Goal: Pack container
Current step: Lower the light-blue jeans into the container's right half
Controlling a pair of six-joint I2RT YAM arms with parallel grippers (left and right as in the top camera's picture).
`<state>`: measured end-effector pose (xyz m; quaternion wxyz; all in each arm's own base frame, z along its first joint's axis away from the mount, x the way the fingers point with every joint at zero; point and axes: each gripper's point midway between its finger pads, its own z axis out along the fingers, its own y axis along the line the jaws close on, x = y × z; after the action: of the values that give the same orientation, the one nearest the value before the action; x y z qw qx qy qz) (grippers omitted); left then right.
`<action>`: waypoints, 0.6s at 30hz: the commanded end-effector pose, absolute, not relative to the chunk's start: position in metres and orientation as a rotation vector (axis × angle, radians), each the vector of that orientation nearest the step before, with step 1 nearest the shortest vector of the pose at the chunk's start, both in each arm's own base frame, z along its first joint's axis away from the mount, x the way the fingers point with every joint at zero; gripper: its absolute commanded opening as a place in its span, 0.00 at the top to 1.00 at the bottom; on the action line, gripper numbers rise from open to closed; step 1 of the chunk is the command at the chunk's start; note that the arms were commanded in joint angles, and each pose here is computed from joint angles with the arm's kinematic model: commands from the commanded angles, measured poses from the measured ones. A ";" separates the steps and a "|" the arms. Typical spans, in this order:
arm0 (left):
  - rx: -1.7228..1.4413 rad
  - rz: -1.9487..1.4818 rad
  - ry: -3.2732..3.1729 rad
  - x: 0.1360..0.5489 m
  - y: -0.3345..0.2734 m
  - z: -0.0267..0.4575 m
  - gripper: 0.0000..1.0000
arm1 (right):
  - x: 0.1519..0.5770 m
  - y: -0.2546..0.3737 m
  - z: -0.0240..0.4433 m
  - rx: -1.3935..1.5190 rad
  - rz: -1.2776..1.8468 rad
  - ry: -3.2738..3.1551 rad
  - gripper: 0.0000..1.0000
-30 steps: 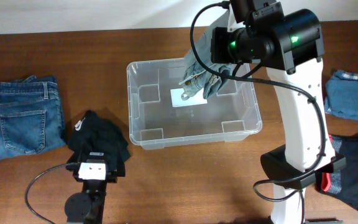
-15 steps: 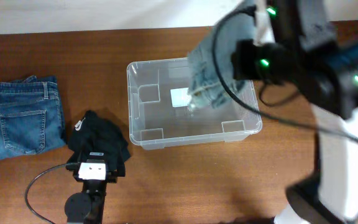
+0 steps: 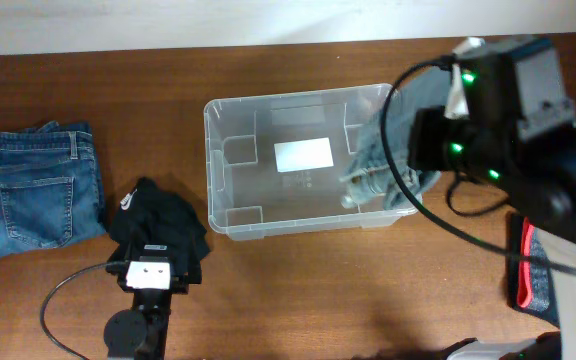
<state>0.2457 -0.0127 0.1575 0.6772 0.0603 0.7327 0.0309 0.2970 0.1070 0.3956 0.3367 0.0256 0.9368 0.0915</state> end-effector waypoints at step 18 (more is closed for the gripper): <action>0.144 0.069 1.643 0.246 -0.014 0.157 0.01 | 0.347 0.205 0.334 -0.536 0.579 2.313 0.96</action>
<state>0.2457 -0.0127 0.1575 0.6772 0.0603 0.7327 0.0309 0.3528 0.1953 0.3271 0.3286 -0.1597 0.9073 0.2080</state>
